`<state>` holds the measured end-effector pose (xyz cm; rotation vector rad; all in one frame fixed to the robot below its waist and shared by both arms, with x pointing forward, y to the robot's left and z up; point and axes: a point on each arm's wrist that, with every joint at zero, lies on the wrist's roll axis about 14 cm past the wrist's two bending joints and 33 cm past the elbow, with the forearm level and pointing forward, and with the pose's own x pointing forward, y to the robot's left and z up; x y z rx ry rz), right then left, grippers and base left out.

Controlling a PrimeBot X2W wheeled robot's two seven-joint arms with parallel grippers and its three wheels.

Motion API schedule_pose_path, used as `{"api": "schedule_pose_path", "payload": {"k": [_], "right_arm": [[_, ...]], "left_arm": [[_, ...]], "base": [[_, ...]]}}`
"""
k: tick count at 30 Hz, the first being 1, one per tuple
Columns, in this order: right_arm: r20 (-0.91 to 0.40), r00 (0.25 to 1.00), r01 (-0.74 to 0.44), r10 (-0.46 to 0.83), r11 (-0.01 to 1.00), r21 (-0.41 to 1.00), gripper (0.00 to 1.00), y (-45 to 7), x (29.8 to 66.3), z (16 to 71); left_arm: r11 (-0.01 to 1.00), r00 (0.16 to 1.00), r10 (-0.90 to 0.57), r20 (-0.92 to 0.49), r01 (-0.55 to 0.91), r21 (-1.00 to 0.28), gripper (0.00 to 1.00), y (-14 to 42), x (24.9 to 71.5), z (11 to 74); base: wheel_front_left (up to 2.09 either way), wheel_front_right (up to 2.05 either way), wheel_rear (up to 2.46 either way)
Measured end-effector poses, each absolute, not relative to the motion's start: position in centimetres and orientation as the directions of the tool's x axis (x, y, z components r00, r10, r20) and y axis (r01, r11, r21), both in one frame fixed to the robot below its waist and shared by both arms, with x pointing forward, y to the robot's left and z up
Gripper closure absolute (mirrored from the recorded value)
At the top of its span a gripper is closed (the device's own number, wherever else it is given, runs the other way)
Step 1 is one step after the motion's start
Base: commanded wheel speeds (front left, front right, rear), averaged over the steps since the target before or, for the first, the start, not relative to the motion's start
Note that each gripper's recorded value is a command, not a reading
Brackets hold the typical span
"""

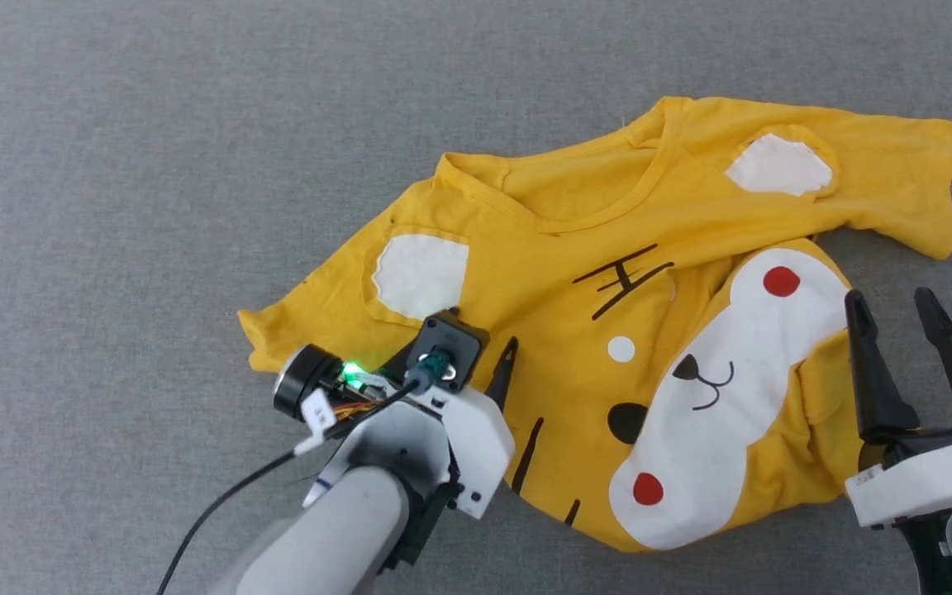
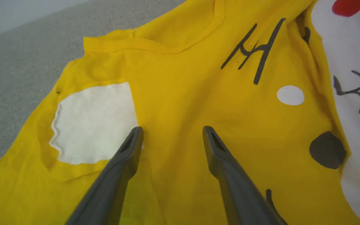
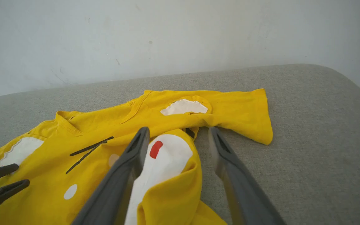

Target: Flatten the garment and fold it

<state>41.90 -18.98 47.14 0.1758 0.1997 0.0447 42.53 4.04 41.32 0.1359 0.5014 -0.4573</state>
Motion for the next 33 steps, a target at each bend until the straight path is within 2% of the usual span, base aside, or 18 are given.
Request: {"api": "schedule_pose_path", "payload": {"k": [3,4,5,6,14,17,21,23,24,25,30,33], "right_arm": [[-0.195,0.979,-0.02,0.055,0.984,0.177,0.0,-19.2,41.8,47.1],[-0.195,0.979,-0.018,0.053,0.984,0.176,0.0,-19.3,41.8,47.1],[-0.195,0.979,-0.016,0.051,0.984,0.175,0.0,-19.4,41.8,47.1],[-0.195,0.98,-0.013,0.048,0.985,0.175,0.0,-19.4,41.7,47.2],[-0.193,0.981,0.003,0.032,0.984,0.178,0.0,-20.0,41.7,47.1],[-0.197,0.98,-0.002,0.038,0.984,0.181,0.0,-19.8,41.8,46.9],[-0.201,0.978,-0.01,0.048,0.983,0.185,0.0,-19.4,41.9,46.7],[-0.201,0.978,-0.014,0.052,0.982,0.186,0.0,-19.3,41.9,46.7],[-0.201,0.978,-0.014,0.053,0.982,0.187,0.0,-19.3,41.9,46.7],[-0.202,0.978,-0.014,0.052,0.982,0.187,0.0,-19.3,41.9,46.7],[-0.202,0.979,-0.006,0.044,0.983,0.184,0.0,-19.6,41.8,46.7],[-0.198,0.979,-0.007,0.043,0.983,0.183,0.0,-19.6,41.9,46.8]], "left_arm": [[0.873,0.73,-0.381,-0.568,0.487,0.04,0.0,4.1,42.5,39.3],[0.866,0.72,-0.385,-0.578,0.498,0.044,0.34,3.9,42.7,39.1],[0.857,0.713,-0.39,-0.583,0.513,0.054,0.76,3.7,43.0,39.1],[0.852,0.712,-0.398,-0.578,0.521,0.055,1.0,3.4,43.3,39.3],[0.811,0.709,-0.491,-0.505,0.584,0.031,1.0,0.0,44.1,41.4],[0.775,0.696,-0.573,-0.433,0.632,-0.011,0.85,-3.0,44.2,43.6],[0.745,0.694,-0.63,-0.35,0.666,-0.02,0.73,-5.3,44.6,45.4],[0.744,0.682,-0.632,-0.369,0.667,-0.041,0.58,-5.6,44.4,44.5],[0.74,0.671,-0.63,-0.392,0.672,-0.039,0.35,-5.6,44.0,43.7],[0.74,0.663,-0.627,-0.409,0.671,-0.048,0.0,-5.6,43.8,43.0],[0.756,0.672,-0.631,-0.387,0.646,-0.109,0.0,-5.7,43.8,42.7],[0.786,0.731,-0.614,-0.298,0.601,-0.146,0.0,-5.2,45.0,45.2]], "base": [[0.0,0.0,0.0],[0.0,0.0,0.0],[0.0,0.0,0.0],[0.0,0.0,0.0],[0.0,0.0,0.0],[0.0,0.0,0.0],[0.0,0.0,0.0],[0.0,0.0,0.0],[0.0,0.0,0.0],[0.0,0.0,0.0],[0.0,0.0,0.0],[0.0,0.0,0.0]]}}
